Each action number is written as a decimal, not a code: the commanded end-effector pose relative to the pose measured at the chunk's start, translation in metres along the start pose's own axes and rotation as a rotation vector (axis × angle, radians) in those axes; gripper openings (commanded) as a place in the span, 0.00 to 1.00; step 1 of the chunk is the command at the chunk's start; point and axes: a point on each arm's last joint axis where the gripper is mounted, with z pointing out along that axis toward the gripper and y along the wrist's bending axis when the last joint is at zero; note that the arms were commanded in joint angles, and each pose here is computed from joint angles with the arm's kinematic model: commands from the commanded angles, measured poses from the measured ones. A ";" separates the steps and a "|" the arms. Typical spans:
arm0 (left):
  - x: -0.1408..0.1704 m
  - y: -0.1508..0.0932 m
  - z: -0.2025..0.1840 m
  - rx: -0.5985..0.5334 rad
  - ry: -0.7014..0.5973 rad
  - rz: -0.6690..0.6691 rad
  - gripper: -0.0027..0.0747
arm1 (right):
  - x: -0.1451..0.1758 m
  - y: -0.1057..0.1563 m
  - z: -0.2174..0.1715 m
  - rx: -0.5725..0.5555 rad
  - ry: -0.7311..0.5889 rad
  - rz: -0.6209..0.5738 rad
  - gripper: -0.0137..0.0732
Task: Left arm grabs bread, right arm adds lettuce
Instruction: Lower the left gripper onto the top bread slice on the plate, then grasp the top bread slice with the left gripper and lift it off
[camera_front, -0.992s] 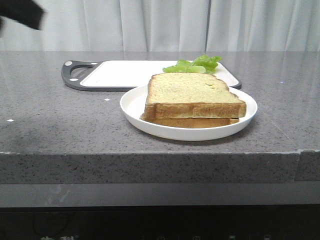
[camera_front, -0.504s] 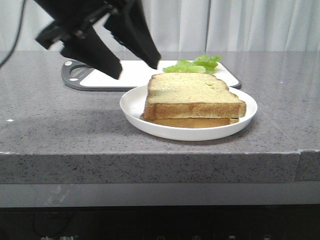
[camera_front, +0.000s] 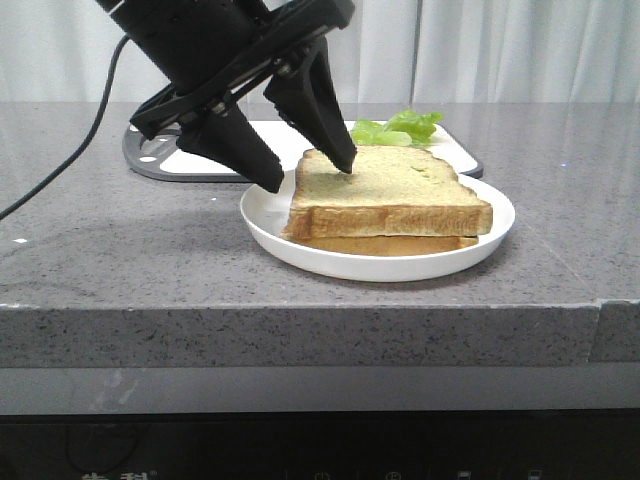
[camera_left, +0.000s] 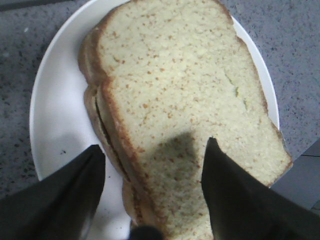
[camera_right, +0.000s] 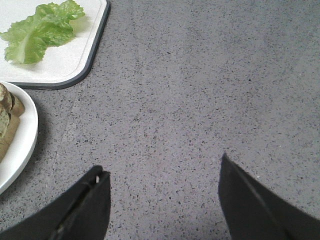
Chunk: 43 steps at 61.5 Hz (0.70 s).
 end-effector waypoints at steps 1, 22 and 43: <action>-0.009 -0.014 -0.015 0.047 -0.072 -0.005 0.58 | -0.015 0.000 -0.004 0.003 -0.094 -0.010 0.72; -0.008 -0.013 -0.012 0.048 -0.059 -0.009 0.24 | -0.015 0.000 -0.004 0.003 -0.094 -0.010 0.72; -0.007 -0.015 -0.015 0.057 -0.047 -0.009 0.01 | -0.015 0.000 -0.004 0.003 -0.093 -0.010 0.72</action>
